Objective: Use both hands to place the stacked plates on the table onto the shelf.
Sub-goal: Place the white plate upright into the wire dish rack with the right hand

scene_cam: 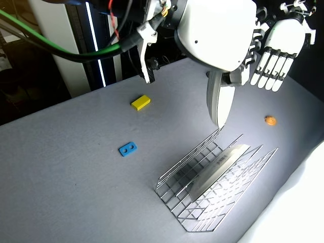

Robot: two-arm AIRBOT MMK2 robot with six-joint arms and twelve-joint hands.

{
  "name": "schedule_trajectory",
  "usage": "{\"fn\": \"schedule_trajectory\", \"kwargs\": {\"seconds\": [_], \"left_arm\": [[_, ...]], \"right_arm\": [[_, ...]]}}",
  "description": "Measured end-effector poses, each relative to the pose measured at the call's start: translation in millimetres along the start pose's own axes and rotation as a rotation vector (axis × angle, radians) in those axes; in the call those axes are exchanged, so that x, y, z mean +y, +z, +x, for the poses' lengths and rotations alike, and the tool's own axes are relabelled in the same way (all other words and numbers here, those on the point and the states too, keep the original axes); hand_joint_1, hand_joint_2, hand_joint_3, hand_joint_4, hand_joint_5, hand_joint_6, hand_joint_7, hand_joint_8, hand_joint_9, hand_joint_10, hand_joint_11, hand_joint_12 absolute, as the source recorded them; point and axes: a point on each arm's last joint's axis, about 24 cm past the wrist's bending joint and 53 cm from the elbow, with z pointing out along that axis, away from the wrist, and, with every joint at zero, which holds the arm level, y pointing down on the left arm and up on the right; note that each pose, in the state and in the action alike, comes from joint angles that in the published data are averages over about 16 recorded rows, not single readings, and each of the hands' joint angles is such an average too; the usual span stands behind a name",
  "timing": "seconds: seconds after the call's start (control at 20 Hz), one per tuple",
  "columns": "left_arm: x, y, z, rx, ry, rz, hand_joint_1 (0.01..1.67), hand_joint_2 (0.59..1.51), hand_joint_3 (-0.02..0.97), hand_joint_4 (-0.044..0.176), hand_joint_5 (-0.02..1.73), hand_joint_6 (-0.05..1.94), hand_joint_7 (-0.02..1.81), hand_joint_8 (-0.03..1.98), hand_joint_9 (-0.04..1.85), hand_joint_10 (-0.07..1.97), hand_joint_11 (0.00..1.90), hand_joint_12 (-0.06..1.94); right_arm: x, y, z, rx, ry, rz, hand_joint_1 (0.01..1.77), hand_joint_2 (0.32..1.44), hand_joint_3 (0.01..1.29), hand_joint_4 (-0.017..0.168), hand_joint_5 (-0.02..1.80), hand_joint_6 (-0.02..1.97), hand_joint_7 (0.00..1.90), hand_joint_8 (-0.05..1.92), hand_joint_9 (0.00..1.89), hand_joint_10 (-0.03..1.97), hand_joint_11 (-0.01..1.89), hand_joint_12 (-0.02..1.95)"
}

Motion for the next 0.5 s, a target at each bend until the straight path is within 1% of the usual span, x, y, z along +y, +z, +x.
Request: {"fn": "schedule_trajectory", "kwargs": {"seconds": [0.5], "left_arm": [[-1.7, 2.6, 1.3, 0.007, 0.011, 0.001, 0.02, 1.194, 0.019, 0.000, 0.07, 0.01, 0.06, 0.00, 0.05, 0.01, 0.02, 0.13]], "right_arm": [[-35, -7.3, -46, -0.092, 0.135, 0.101, 1.38, 1.04, 0.02, -0.006, 0.84, 0.99, 0.99, 0.97, 0.99, 1.05, 0.85, 1.05]]}}
